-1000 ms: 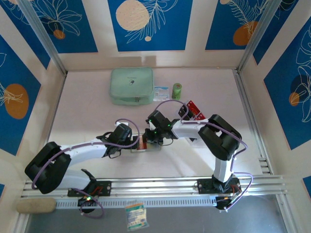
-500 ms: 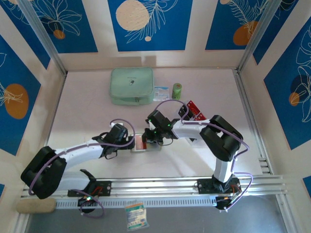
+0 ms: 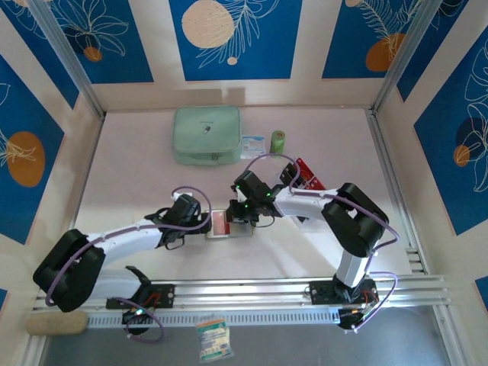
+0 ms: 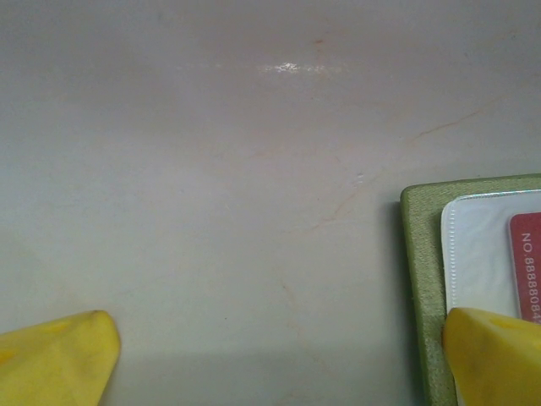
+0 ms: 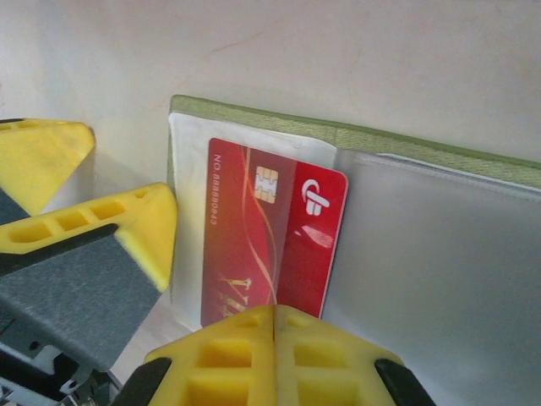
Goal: Put the credit cards into the card holder
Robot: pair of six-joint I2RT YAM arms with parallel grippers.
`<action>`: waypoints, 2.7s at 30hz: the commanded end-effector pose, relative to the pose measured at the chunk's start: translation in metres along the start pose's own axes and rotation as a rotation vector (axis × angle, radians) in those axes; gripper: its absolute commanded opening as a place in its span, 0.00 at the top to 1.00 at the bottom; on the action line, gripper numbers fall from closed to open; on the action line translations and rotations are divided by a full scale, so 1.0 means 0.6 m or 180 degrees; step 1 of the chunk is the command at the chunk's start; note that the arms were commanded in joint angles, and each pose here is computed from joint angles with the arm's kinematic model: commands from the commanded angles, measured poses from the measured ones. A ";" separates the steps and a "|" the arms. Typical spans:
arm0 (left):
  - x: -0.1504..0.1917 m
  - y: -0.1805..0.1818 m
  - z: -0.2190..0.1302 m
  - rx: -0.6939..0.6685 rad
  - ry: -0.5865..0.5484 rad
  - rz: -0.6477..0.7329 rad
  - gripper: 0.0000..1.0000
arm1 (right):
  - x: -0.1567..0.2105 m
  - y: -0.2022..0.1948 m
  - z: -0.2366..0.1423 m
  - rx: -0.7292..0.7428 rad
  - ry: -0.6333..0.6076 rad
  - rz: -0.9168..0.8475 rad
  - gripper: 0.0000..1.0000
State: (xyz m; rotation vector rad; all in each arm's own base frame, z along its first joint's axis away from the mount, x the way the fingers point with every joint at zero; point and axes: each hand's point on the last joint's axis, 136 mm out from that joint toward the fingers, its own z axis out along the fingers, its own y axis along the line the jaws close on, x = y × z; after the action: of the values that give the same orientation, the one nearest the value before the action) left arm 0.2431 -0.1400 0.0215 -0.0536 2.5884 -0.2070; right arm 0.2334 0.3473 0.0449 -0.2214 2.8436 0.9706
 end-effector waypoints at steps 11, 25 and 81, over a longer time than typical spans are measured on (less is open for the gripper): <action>0.036 0.019 0.019 -0.0103 0.0260 -0.0048 0.00 | 0.006 -0.004 0.036 0.0178 0.0239 -0.0137 1.00; 0.021 0.007 0.015 -0.0016 0.0181 -0.0089 0.00 | 0.015 0.019 0.068 0.0119 0.0384 -0.0112 1.00; 0.000 0.000 -0.001 0.0002 0.0088 -0.0156 0.00 | -0.012 -0.016 -0.083 0.0605 -0.0166 -0.0339 0.68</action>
State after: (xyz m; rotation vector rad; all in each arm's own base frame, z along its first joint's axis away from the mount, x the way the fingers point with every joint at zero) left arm 0.2467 -0.1399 0.0229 -0.1147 2.5839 -0.2069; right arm 0.2398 0.3393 0.0936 -0.3534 2.7745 0.8136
